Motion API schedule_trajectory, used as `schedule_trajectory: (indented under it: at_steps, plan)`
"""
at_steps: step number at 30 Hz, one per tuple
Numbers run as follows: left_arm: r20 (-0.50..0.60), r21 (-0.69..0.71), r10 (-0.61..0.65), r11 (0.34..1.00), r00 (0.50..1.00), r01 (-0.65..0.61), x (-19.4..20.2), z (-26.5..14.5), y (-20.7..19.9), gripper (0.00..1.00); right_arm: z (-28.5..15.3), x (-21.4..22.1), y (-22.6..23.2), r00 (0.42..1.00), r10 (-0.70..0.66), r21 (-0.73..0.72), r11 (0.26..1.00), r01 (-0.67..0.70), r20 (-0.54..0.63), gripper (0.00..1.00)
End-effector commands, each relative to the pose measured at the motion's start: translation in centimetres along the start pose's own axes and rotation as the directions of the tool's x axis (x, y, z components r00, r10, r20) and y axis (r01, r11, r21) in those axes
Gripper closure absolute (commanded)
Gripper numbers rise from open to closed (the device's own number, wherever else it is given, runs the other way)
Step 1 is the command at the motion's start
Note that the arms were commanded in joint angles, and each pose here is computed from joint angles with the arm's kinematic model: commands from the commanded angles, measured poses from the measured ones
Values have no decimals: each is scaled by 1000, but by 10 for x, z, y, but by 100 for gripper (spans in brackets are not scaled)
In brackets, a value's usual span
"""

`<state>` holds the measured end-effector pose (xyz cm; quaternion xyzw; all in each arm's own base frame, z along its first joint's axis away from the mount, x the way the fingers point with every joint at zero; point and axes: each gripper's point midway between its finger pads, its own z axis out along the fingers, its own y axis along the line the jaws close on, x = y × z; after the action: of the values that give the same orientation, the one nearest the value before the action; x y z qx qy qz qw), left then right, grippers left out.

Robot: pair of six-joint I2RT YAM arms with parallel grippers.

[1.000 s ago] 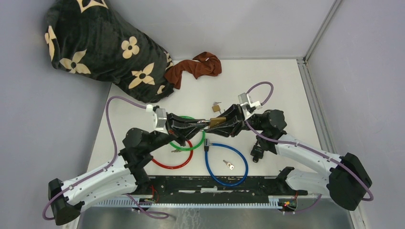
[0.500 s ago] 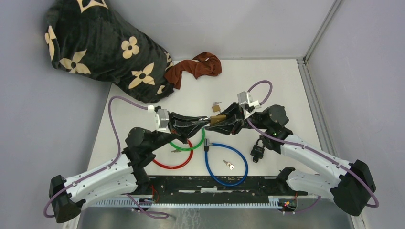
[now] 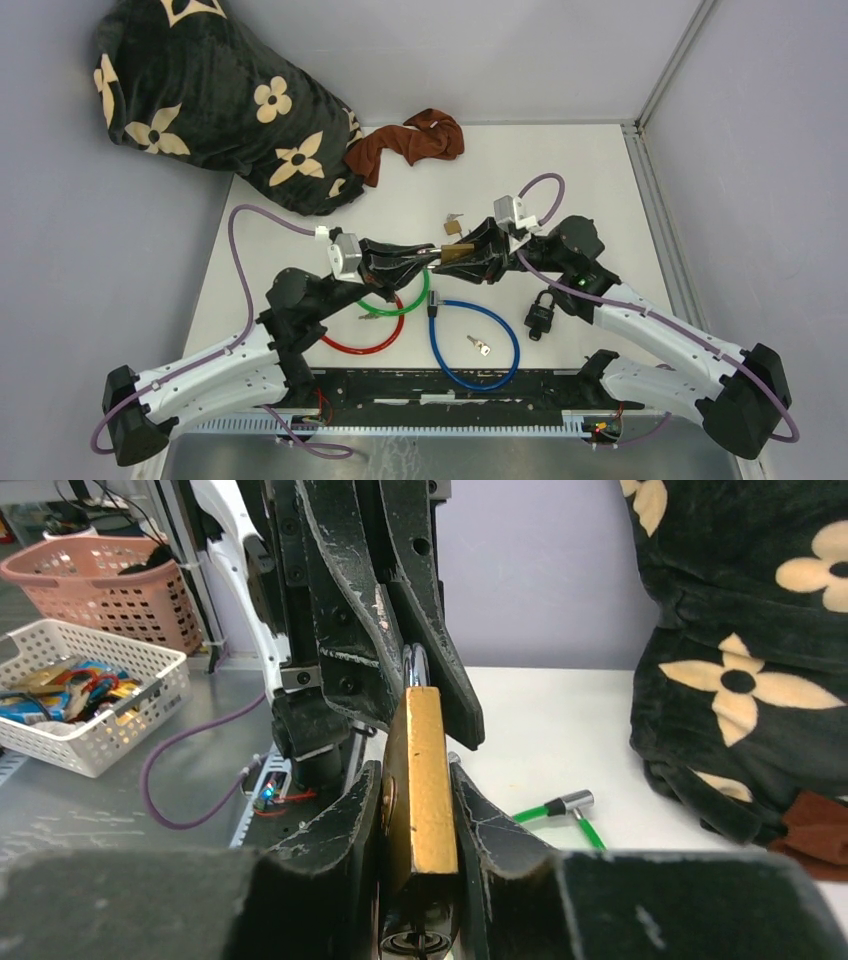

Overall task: Lock with the key
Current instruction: Lock the lock.

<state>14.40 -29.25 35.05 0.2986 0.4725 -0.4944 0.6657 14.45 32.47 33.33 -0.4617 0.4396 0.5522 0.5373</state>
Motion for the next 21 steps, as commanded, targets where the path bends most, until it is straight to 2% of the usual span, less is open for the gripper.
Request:
schedule_trajectory:
  at_steps: [1, 5, 8, 10, 15, 21]
  plan:
    - [-416, 41, -81, 993, 906, 107, 103, -29, -10, 98, 14, 49, 6, 983, -99, -60, 994, 91, -153, 100]
    - [-379, -23, -44, 999, 924, 39, 87, -40, 18, 98, 0, 88, 17, 970, -68, -106, 993, 44, -234, 87]
    - [-425, -77, -44, 997, 904, 12, 102, -59, 33, 98, -9, 115, 26, 959, -34, -133, 991, -4, -281, 69]
    - [-467, -112, -48, 994, 883, -6, 117, -75, 40, 98, -17, 136, 31, 945, 6, -136, 989, -53, -327, 61]
    - [-562, -115, -61, 993, 825, -5, 150, -102, 40, 98, -37, 180, 41, 909, 79, -108, 985, -134, -409, 50]
    - [-608, -23, 71, 994, 791, -107, 158, -114, 42, 98, -59, 199, 31, 896, 70, -46, 994, -100, -439, 46]
